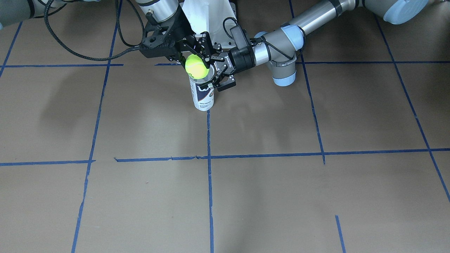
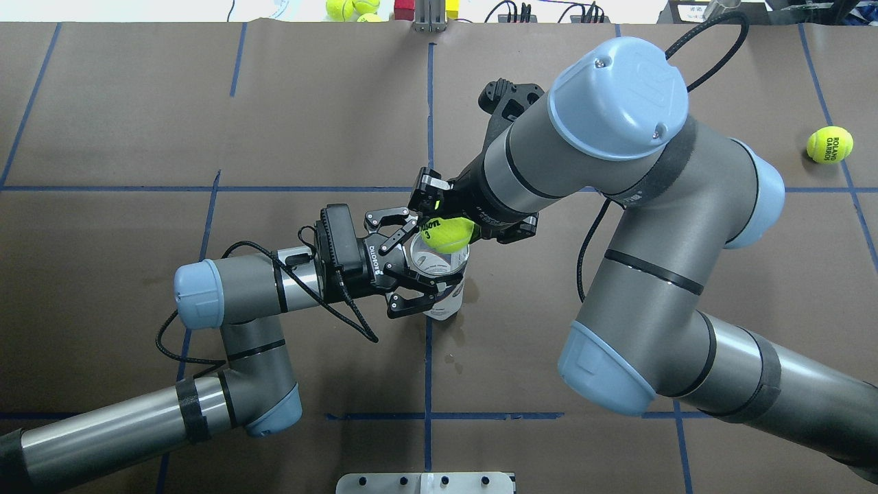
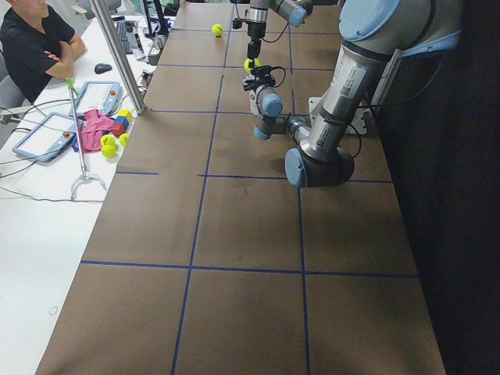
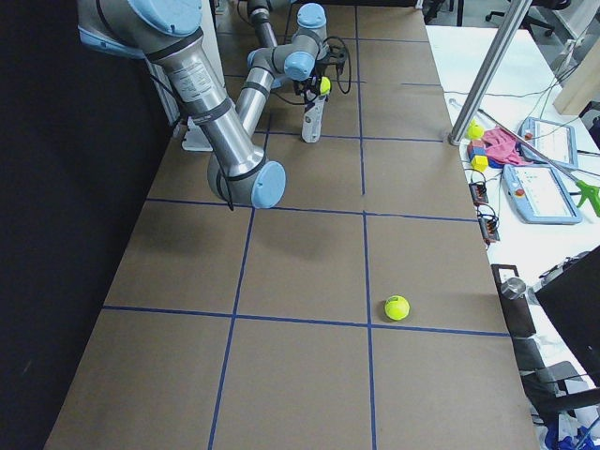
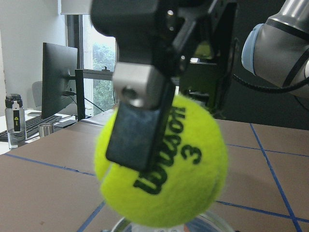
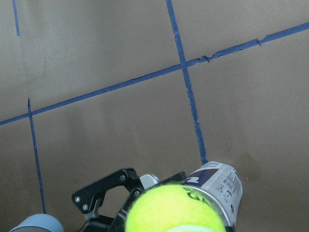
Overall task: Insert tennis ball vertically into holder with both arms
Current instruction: 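Open the right gripper to drop the ball into the can, then move the right gripper back toward the second tennis ball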
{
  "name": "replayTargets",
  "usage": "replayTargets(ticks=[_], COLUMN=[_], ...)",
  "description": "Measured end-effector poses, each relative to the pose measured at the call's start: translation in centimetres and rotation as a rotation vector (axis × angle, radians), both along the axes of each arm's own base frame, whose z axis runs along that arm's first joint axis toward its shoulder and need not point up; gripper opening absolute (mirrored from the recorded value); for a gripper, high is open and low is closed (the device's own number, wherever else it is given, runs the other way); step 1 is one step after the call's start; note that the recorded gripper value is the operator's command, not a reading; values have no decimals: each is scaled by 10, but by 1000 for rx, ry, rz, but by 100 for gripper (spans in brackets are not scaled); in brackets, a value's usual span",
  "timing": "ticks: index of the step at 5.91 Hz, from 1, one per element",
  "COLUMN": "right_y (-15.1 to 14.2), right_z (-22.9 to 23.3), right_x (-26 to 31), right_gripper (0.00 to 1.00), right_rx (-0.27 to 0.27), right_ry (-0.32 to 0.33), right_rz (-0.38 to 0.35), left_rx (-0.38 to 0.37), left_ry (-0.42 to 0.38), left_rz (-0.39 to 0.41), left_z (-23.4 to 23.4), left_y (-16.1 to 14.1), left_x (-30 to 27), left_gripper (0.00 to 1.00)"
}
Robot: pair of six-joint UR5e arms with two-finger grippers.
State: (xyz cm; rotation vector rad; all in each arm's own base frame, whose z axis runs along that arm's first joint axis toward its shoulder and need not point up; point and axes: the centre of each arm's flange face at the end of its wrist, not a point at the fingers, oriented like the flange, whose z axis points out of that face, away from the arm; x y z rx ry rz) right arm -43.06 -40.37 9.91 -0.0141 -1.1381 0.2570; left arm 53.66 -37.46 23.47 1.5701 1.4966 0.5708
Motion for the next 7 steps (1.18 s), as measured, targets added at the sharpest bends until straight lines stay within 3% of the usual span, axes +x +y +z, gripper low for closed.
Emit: replayTargets(ticks=[1,4,5,7], right_y=[1,4,1,-33], right_z=[1,4,4,30], right_x=[-3,-8,-3,31], right_gripper=[99,99,99,99], right_rx=[-2,-6,-6,-32], right_ry=[4,10,10,39], right_rz=[-4,-11,-3,54], left_rx=[0,0,0,0], left_ry=[0,-1,-1,2], left_rz=[1,1,1,2], left_z=[0,0,0,-2], left_y=[0,1,1,1], left_x=[0,1,1,1], left_gripper=[82,85,93,100])
